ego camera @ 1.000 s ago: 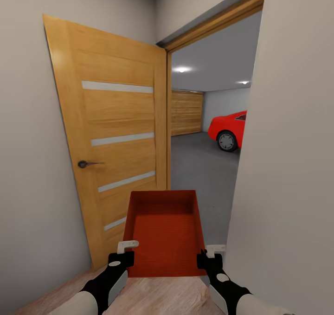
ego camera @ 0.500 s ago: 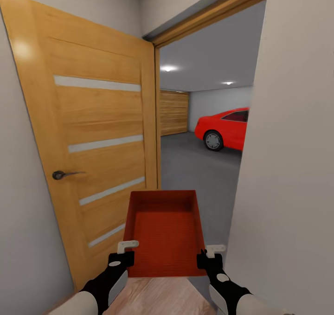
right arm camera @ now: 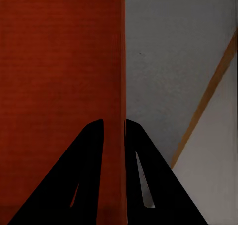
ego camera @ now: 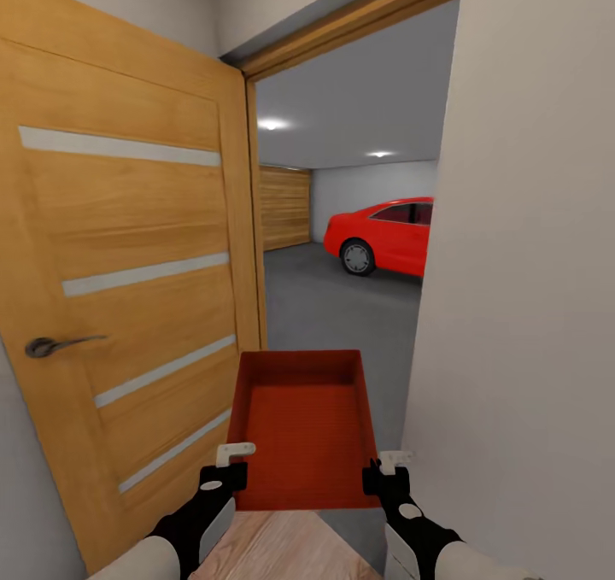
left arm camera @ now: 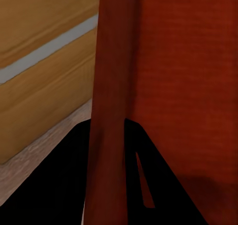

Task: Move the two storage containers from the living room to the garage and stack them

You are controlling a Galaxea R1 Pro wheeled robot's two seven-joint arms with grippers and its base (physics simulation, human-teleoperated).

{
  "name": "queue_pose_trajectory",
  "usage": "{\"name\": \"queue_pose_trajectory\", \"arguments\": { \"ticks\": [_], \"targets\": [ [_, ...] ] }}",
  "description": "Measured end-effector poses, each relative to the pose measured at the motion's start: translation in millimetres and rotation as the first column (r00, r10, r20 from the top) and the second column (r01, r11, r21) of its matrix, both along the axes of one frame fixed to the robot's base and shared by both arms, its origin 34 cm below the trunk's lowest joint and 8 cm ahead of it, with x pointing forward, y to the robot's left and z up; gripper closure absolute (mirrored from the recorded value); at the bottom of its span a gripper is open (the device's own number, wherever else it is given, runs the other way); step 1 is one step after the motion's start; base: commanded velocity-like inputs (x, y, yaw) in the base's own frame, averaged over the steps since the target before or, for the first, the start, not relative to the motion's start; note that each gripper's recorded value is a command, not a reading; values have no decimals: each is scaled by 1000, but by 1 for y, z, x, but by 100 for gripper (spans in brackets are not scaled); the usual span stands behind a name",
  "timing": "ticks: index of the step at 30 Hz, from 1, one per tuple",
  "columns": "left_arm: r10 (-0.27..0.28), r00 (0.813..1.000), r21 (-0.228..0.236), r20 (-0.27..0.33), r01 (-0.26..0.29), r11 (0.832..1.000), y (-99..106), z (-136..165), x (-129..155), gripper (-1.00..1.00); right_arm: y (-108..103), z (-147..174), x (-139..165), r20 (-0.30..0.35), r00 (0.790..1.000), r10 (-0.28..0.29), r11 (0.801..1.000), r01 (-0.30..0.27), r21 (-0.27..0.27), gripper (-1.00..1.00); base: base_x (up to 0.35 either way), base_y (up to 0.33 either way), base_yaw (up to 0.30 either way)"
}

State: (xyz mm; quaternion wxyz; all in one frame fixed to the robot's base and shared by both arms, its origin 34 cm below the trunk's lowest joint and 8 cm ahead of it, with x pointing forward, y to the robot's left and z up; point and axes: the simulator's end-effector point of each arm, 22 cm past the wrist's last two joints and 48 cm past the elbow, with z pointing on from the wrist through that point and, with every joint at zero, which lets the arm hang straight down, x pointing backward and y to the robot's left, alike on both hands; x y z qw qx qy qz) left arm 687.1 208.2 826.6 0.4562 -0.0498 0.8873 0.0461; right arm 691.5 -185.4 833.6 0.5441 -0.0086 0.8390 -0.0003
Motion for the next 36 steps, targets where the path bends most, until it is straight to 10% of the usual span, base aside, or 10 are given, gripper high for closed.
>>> {"name": "queue_pose_trajectory", "arguments": {
  "ticks": [36],
  "targets": [
    [1,1000,-1,-1,-1,1000,0,0,0,100,0,0,0,-1,1000,1,1000,-1,-1,100,224,259,-183]
  ]
}}
